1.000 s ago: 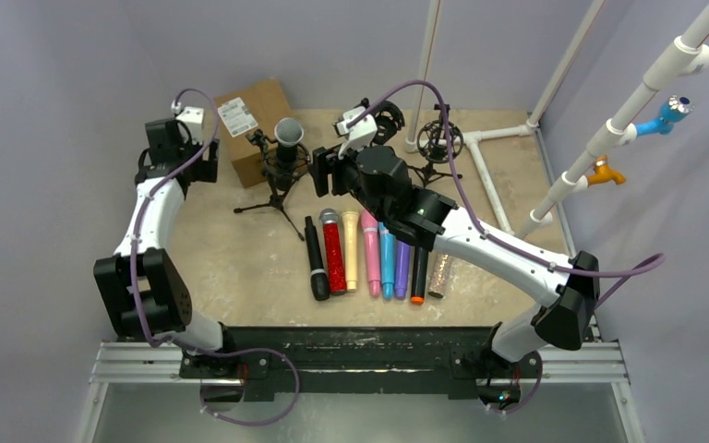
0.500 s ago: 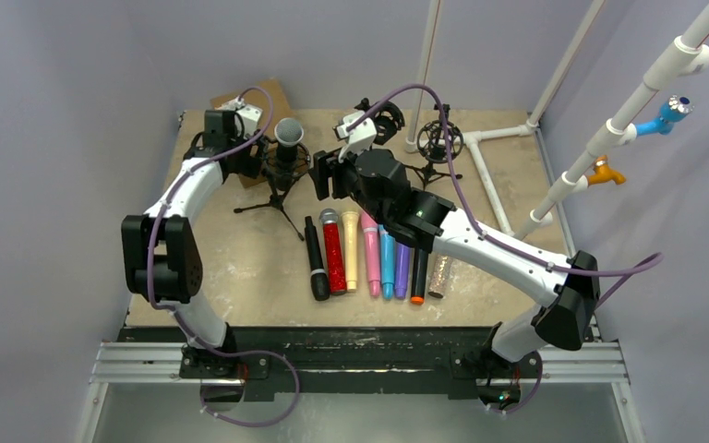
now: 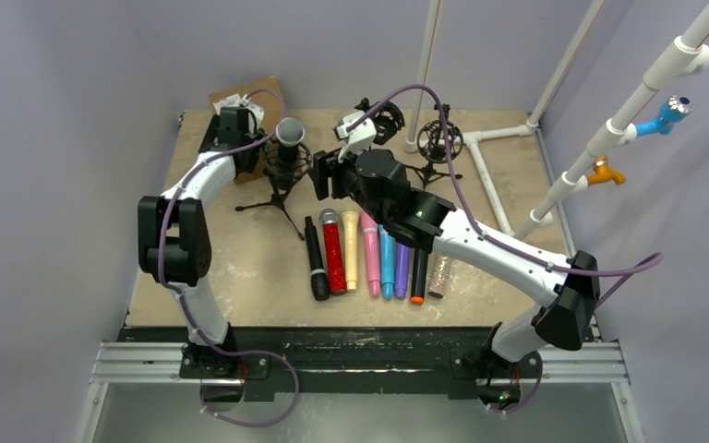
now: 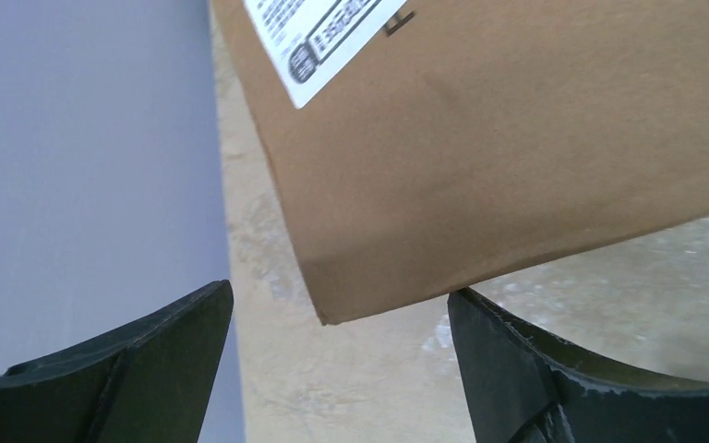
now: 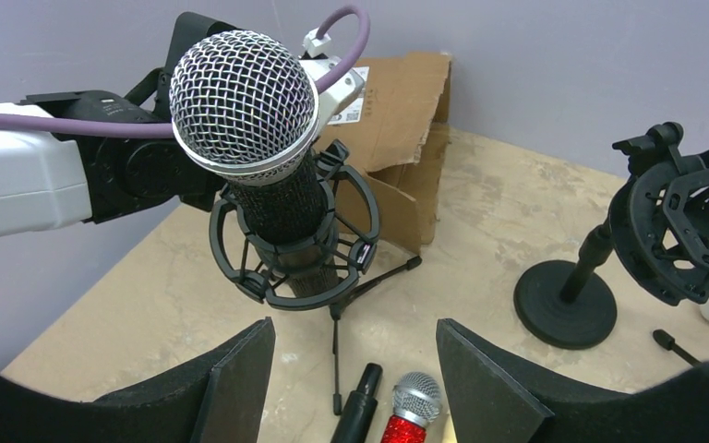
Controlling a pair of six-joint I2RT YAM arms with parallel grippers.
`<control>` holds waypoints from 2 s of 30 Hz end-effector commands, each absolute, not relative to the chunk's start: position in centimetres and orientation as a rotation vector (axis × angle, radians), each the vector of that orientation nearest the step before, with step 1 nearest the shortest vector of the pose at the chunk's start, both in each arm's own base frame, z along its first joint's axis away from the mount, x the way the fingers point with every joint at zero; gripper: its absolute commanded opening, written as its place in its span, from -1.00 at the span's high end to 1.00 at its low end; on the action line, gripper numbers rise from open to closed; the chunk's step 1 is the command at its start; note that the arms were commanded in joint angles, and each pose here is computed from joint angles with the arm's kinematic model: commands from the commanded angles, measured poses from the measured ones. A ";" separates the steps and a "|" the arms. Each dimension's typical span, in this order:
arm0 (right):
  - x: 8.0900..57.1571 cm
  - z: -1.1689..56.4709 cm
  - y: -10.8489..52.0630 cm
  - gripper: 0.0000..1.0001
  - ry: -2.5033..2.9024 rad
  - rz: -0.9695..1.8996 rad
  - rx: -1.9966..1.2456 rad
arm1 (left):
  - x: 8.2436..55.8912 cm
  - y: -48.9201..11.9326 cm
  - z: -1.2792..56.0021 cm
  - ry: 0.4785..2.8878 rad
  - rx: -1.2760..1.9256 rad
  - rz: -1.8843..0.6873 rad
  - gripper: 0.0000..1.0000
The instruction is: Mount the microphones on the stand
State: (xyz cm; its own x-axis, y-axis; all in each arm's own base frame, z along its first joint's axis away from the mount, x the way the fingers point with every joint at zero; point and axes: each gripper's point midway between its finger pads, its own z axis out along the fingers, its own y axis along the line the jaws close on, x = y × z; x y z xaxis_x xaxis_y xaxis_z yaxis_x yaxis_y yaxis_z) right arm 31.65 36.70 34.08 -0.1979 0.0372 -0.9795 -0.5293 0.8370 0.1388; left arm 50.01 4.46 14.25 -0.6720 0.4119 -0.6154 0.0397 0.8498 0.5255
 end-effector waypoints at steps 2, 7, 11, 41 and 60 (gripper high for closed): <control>31.2 35.8 37.0 -0.36 1.662 0.593 -0.368 | 50.0 9.3 18.9 2.147 0.183 0.819 -0.67; 31.0 35.6 36.8 -0.36 1.671 0.590 -0.375 | 47.8 12.2 20.0 2.153 0.099 0.822 -0.55; 30.9 35.2 36.5 -0.36 1.675 0.584 -0.376 | 44.7 11.1 19.2 2.216 0.087 0.609 -0.50; 30.7 34.8 36.2 -0.31 1.672 0.574 -0.386 | 42.9 -8.4 17.8 2.177 0.506 -0.426 -0.40; 31.6 33.7 36.9 -0.30 1.685 0.529 -0.406 | 46.7 -10.1 13.7 2.206 0.453 -0.440 0.24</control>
